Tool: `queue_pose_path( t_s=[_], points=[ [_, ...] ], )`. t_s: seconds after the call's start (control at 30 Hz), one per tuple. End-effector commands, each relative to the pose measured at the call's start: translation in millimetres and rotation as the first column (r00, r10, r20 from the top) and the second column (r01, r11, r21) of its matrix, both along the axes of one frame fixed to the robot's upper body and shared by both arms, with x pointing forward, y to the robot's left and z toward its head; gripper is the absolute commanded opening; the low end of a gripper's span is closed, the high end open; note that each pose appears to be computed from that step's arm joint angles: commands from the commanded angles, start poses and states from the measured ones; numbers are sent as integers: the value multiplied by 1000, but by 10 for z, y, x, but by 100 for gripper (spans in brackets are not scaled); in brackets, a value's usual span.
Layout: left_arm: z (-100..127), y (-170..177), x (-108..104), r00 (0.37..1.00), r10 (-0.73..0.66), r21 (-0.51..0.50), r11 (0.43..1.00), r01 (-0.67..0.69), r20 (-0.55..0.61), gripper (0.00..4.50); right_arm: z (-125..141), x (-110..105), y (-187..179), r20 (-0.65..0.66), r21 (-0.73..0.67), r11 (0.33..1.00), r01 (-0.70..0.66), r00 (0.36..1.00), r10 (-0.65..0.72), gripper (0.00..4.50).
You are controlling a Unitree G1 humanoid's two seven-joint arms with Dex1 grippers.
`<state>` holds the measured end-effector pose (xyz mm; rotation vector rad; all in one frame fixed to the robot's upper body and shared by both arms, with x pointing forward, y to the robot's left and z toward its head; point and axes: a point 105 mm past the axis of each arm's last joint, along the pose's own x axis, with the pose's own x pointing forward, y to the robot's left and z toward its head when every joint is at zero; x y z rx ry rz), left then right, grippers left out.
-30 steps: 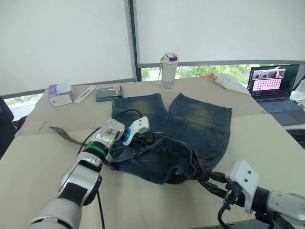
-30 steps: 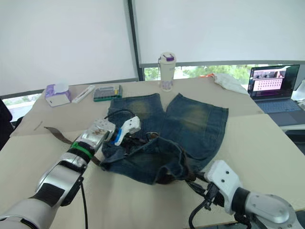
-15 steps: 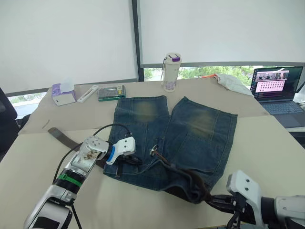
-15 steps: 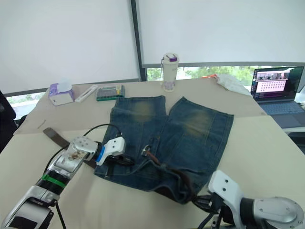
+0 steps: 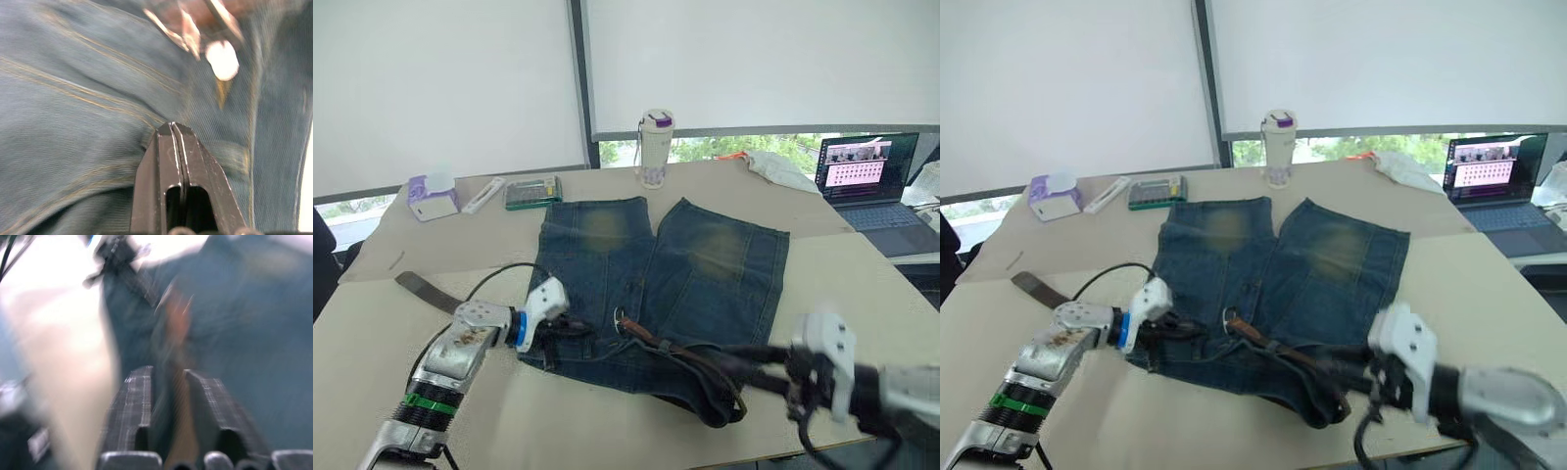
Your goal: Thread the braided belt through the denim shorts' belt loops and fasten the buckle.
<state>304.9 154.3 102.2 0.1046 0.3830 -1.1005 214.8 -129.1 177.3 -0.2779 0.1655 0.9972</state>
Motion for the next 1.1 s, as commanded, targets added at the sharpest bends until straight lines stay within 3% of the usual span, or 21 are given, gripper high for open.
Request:
queue_pose_path(
  t_s=[0.03, 0.13, 0.2, 0.3, 0.4, 0.47, 0.5, 0.63, 0.7, 0.73, 0.8, 0.87, 0.9, 1.1],
  points=[
    [205, 197, 30, 991, 136, -90, 987, -135, 2, 0, -287, 368, 33, 30, -156, 983, 94, 995, -90, 2],
    [317, 353, 89, 962, 273, -171, 947, -272, -14, 0, -492, 548, 155, 26, -224, 972, 65, 998, -61, 2],
    [362, 530, 179, 911, 413, -202, 892, -405, -7, 0, -604, 555, 324, -13, -231, 973, -20, 1000, 18, 2],
    [337, 942, 306, 757, 653, -187, 745, -641, 7, 0, -716, 437, 520, -44, -262, 949, -174, 985, 169, 2],
    [326, 1364, 338, 566, 824, -161, 564, -810, 39, 0, -558, 404, 562, -12, -199, 956, -217, 976, 219, 2],
    [335, 1562, 315, 471, 880, -137, 476, -869, 68, 52, -341, 417, 564, 29, -109, 970, -216, 975, 220, 0],
    [348, 1638, 300, 424, 901, -124, 432, -893, 87, 75, -229, 379, 555, 42, -73, 969, -235, 970, 238, 59],
    [448, 1772, 303, 269, 947, -68, 284, -956, 173, 212, -29, 327, 500, 99, -35, 970, -241, 965, 243, 187],
    [482, 1864, 322, 145, 961, -16, 153, -988, 236, 278, 20, 339, 468, 123, -39, 972, -233, 964, 236, 254],
    [433, 1935, 339, 60, 950, 78, 38, -996, 307, 308, 43, 365, 457, 139, -48, 973, -225, 963, 229, 284],
    [406, 1983, 369, -24, 921, 173, -99, -980, 389, 379, 74, 418, 453, 158, -55, 976, -208, 964, 215, 356],
    [408, 1955, 463, -45, 913, 206, -139, -969, 405, 385, 96, 456, 479, 170, -57, 978, -199, 964, 206, 432],
    [399, 1957, 507, -58, 908, 220, -162, -962, 415, 385, 100, 464, 497, 173, -57, 978, -199, 963, 206, 448],
    [162, 2061, 707, -132, 916, 307, -259, -916, 379, 385, -10, 391, 491, 153, -111, 973, -204, 963, 220, 448]
  ],
)
